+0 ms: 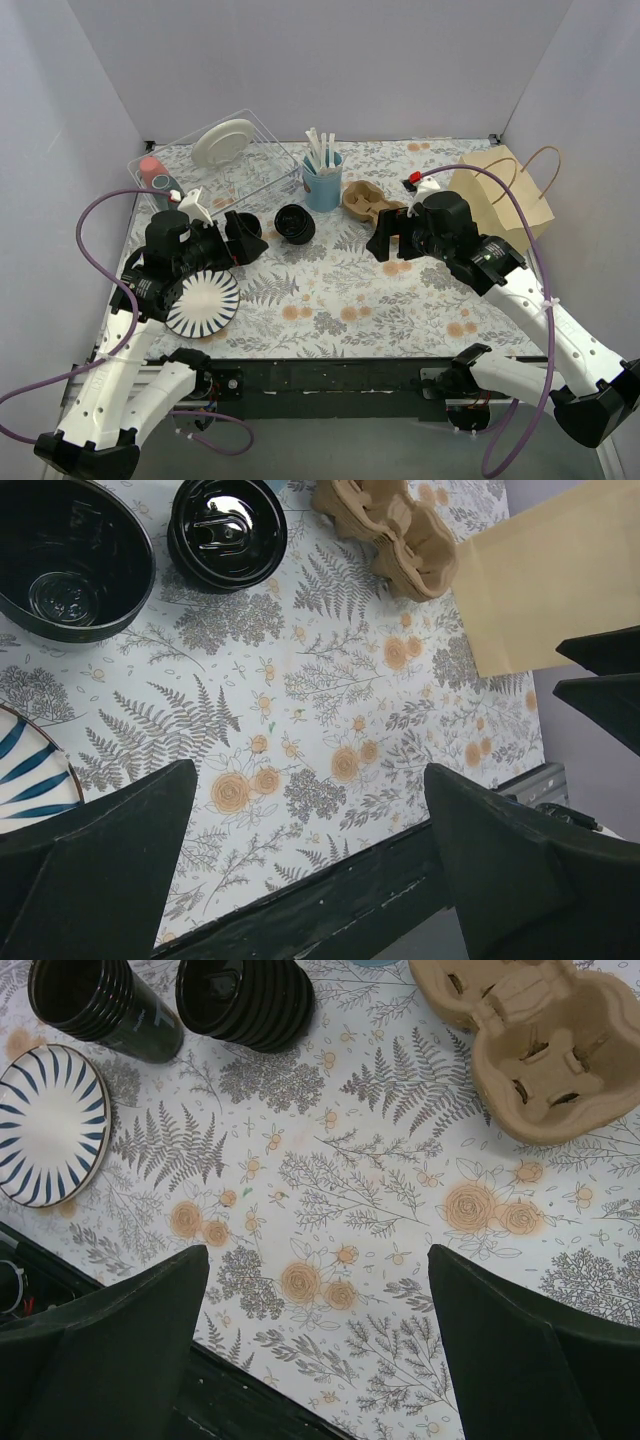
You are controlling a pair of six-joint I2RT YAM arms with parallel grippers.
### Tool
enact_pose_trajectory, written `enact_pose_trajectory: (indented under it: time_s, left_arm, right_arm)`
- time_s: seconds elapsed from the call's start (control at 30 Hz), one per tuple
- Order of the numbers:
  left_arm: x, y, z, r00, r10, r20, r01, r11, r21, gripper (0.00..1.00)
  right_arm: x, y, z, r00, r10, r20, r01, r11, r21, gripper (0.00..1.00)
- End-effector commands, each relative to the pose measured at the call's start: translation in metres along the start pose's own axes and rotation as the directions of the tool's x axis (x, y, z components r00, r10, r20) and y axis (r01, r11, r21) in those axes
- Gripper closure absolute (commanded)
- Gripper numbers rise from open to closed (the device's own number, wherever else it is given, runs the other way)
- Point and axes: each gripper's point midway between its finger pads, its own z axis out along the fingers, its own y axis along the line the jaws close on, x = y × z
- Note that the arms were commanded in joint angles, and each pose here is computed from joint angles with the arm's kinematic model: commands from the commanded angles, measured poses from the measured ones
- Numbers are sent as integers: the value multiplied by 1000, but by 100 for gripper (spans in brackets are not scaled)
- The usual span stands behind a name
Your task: Pack the takeout coffee
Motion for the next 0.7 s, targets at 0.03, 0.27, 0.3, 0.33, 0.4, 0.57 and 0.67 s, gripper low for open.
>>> enact_pose_trajectory:
  time_s: [0.03,0.27,0.3,0.33,0.4,0.57,0.67]
  left_arm:
    - [-12,2,-4,998,-9,55,11,999,-33,2]
    - [-14,22,7,997,-60,55,67,988,-142,3]
    - [-16,26,8,996,-60,66,70,984,-162,3]
    - [-18,29,10,996,-61,67,72,981,-178,4]
    - [-29,46,13,994,-56,97,82,954,-288,6]
    - [-50,82,19,995,-26,98,73,852,-518,31]
    - [-55,91,27,996,-23,83,66,823,-564,42]
  right_arm:
    - [-19,5,-12,997,14,70,-13,1000,-14,1]
    - [-16,5,-15,997,-1,71,2,1000,-20,1]
    - [-15,5,-15,997,-3,74,5,1000,-22,1]
    - [-15,5,-17,997,-5,79,7,1000,-25,1]
    - [-12,3,-17,997,-18,74,20,999,-25,1]
    - [0,3,-17,998,-38,43,40,998,-41,3]
    - [9,13,-16,998,-68,18,69,991,-113,7]
